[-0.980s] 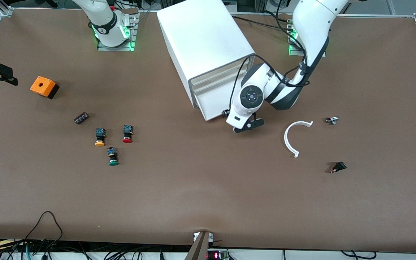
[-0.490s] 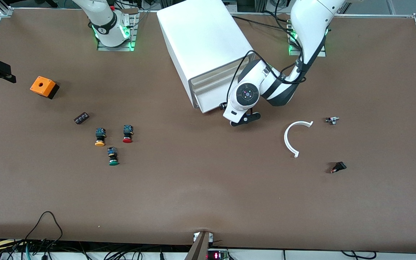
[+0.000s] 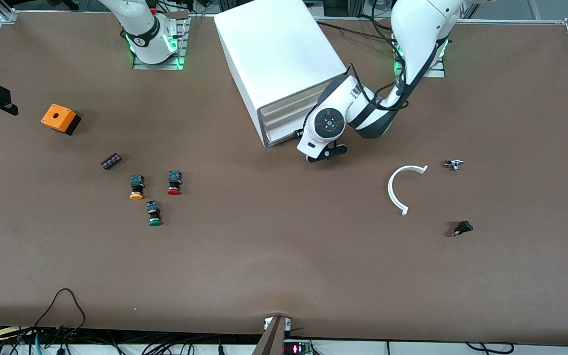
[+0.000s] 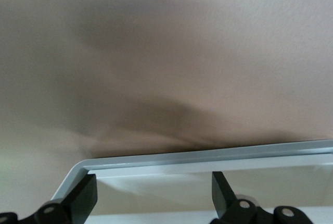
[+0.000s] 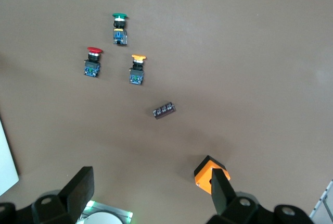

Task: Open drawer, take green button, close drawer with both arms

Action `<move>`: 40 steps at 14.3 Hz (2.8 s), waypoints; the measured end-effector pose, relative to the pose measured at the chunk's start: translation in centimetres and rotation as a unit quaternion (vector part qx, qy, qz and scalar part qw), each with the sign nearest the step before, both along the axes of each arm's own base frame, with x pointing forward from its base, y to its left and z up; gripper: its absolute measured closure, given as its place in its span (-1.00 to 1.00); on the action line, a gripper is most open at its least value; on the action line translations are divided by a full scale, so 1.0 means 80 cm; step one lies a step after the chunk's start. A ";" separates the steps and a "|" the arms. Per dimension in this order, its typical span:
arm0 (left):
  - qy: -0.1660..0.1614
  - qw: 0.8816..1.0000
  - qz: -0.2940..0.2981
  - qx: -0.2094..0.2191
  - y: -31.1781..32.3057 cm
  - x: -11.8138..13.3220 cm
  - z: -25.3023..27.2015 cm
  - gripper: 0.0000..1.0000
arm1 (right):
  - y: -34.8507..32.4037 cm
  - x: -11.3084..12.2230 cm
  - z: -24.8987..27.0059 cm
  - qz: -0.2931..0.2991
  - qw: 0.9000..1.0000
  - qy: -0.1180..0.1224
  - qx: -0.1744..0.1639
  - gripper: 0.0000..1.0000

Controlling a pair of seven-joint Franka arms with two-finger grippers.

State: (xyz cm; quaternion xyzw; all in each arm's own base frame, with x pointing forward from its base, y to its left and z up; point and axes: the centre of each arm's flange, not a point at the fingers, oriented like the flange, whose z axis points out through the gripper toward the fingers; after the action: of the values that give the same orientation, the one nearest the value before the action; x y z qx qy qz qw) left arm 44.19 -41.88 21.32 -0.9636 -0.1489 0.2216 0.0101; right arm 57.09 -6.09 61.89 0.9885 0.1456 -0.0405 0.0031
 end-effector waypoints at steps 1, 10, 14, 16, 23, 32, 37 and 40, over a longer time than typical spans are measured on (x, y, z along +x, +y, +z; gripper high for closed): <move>0.008 1.000 0.002 -0.002 -0.003 -0.005 -0.003 -0.95 | 0.007 0.002 -0.004 0.006 1.000 -0.004 0.001 -1.00; 0.037 0.999 0.021 -0.012 -0.008 -0.016 -0.014 -0.95 | 0.005 -0.010 -0.005 0.005 1.000 -0.013 0.003 -1.00; 0.039 0.999 0.021 -0.012 -0.007 -0.016 -0.014 -0.95 | 0.005 -0.011 -0.007 0.004 1.000 -0.012 0.007 -1.00; 0.045 0.999 0.020 -0.009 -0.005 -0.012 -0.009 -0.97 | 0.005 -0.010 -0.006 0.004 1.000 -0.014 0.007 -1.00; -0.011 0.999 -0.034 0.008 0.081 0.119 0.152 -0.98 | 0.005 -0.010 -0.006 0.004 1.000 -0.014 0.008 -1.00; -0.094 0.974 -0.208 -0.016 0.312 0.243 0.304 -1.00 | 0.005 -0.009 -0.003 0.004 1.000 -0.021 0.007 -1.00; -0.167 0.957 -0.236 -0.002 0.406 0.243 0.412 -1.00 | 0.005 -0.010 -0.002 0.004 1.000 -0.022 0.007 -1.00; -0.189 0.961 -0.201 -0.003 0.442 0.214 0.454 -1.00 | 0.005 -0.010 -0.002 0.004 1.000 -0.022 0.007 -1.00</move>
State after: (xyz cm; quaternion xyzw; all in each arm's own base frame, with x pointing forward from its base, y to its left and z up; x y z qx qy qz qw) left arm 61.32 -6.55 57.61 -0.9981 0.0492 0.0293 0.0235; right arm 56.28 -5.66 61.76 0.9886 0.1494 -0.0176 -0.0008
